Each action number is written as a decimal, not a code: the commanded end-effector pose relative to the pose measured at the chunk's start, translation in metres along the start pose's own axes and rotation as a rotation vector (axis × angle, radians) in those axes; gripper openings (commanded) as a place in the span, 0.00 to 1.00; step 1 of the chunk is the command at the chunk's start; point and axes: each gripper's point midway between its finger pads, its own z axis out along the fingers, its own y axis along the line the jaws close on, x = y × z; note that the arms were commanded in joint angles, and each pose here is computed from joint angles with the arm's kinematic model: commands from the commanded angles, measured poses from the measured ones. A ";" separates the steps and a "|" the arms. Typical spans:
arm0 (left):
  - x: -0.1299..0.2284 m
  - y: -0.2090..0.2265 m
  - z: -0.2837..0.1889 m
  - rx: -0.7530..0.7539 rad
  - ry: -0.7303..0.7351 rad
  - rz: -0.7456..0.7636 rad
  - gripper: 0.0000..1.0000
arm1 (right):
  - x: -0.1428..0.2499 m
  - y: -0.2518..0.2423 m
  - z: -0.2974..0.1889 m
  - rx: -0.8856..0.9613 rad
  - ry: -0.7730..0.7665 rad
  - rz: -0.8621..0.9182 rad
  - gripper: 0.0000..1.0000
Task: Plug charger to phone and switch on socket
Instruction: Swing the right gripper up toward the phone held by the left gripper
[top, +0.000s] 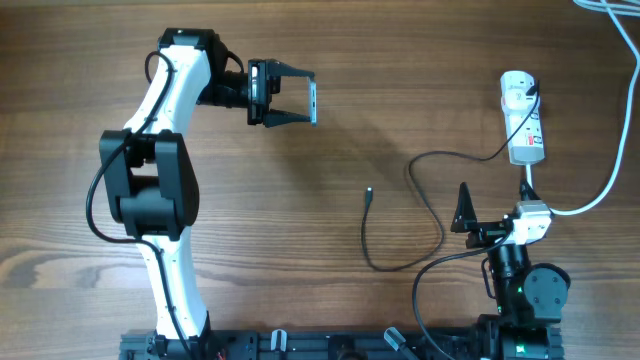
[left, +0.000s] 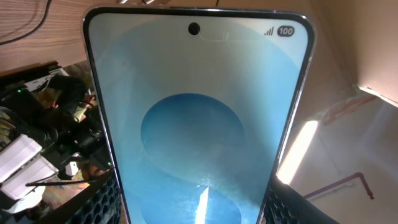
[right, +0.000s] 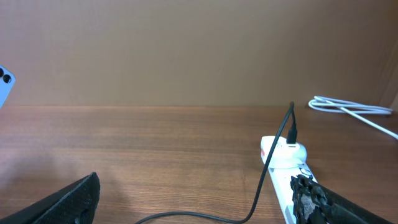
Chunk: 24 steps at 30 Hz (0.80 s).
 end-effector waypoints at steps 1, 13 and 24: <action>0.027 -0.021 -0.003 0.051 0.026 0.083 0.61 | 0.000 -0.001 0.000 0.007 -0.002 -0.011 1.00; 0.027 -0.021 -0.003 0.051 0.026 0.083 0.61 | 0.000 -0.001 0.000 0.007 -0.002 -0.011 1.00; 0.029 -0.019 -0.003 0.051 0.027 0.058 0.62 | -0.005 0.050 -0.007 -0.279 0.116 0.915 1.00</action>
